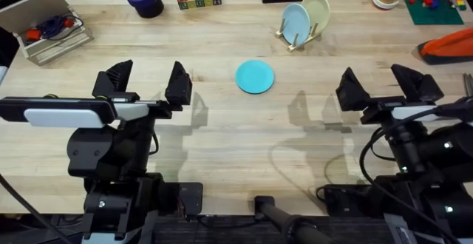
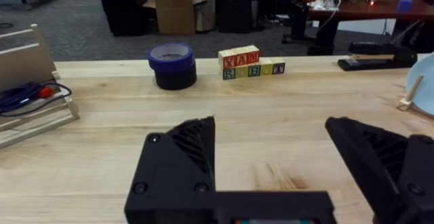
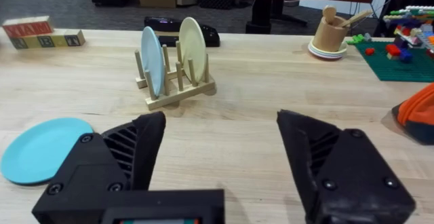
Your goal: Pick up the plates from the table one by one and place each into a slot on the dish rack.
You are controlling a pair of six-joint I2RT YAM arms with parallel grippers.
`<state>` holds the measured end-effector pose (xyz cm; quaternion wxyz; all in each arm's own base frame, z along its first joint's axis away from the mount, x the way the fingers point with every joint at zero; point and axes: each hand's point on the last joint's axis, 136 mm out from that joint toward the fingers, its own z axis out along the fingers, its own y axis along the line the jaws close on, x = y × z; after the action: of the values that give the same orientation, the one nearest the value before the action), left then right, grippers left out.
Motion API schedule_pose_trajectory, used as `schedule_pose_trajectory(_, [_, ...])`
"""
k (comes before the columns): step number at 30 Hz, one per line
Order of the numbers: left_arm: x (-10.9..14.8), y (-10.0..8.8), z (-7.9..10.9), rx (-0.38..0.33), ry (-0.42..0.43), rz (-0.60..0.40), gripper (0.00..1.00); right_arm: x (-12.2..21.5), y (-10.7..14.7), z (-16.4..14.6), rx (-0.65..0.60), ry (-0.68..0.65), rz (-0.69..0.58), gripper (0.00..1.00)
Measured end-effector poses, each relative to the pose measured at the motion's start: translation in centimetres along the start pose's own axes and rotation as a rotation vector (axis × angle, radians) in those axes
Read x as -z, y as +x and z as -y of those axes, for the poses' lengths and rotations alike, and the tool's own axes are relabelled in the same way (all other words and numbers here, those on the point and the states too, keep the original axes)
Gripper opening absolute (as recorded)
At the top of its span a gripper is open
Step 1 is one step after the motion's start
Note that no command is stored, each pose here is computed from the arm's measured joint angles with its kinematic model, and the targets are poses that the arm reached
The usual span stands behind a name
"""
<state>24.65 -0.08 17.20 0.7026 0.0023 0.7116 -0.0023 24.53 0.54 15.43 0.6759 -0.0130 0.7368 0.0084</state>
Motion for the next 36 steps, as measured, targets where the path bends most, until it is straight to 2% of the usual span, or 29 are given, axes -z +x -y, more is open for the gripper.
schedule_pose_trajectory(20, [0.0, 0.0, 0.0, -0.005, -0.001, 0.001, 0.993, 0.0, 0.2, 0.0, 0.000, 0.000, -0.013, 0.994])
schedule_pose_trajectory(24, [0.0, -0.3, -0.3, -0.006, -0.019, 0.006, 0.993, 0.3, 0.1, 0.2, -0.002, 0.013, -0.049, 0.994])
schedule_pose_trajectory(27, [0.2, -1.8, -0.7, 0.002, -0.041, 0.023, 0.993, 0.6, -1.2, 0.6, -0.021, 0.033, -0.062, 0.994])
schedule_pose_trajectory(31, [0.1, -5.3, -1.0, 0.020, -0.057, 0.034, 0.993, 0.6, -4.7, 0.9, -0.044, 0.048, -0.054, 0.993])
schedule_pose_trajectory(36, [-1.8, -9.0, -1.0, 0.031, -0.055, -0.023, 0.993, -0.5, -8.8, 1.2, -0.060, 0.057, -0.113, 0.993])
